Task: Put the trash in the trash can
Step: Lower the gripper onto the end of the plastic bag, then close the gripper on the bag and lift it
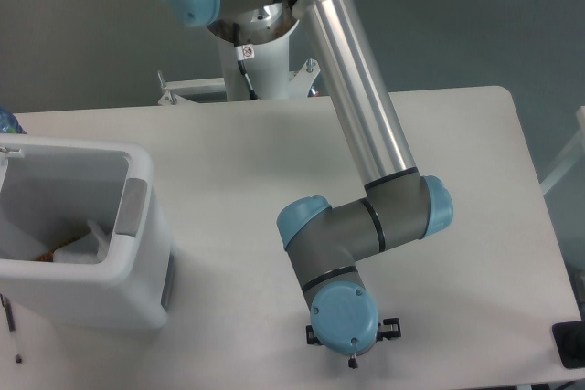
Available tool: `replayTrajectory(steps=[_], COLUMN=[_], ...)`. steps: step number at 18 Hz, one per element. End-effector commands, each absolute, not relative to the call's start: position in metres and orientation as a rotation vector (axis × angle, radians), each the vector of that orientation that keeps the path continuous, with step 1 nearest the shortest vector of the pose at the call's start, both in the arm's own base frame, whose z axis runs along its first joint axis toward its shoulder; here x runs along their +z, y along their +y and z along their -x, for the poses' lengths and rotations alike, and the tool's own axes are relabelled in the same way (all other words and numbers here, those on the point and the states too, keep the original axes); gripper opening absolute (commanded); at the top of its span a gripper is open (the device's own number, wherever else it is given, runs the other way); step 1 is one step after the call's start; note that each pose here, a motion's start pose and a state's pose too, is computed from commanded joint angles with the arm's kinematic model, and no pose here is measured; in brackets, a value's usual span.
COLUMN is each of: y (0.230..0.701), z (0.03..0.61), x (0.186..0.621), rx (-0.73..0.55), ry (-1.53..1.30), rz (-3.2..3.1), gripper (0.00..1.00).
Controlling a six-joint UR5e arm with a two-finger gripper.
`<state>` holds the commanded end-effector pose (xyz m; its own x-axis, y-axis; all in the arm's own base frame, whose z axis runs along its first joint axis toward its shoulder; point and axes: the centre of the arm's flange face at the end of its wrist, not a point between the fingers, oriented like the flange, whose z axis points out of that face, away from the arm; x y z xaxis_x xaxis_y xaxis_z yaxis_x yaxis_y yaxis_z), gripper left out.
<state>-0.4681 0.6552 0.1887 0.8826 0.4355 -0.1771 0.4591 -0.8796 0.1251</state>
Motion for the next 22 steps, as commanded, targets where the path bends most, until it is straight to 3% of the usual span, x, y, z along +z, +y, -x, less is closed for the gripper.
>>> replayTrajectory(steps=[6,16,22], y=[0.657,0.658,0.66], z=[0.466,0.464,0.456], x=[0.189,0.2,0.244], rx=[-0.23,-0.232,-0.173], ry=[0.722,0.723,0.743], rz=[-2.879,-2.893,-2.979], gripper=[0.33,0.24,0.2])
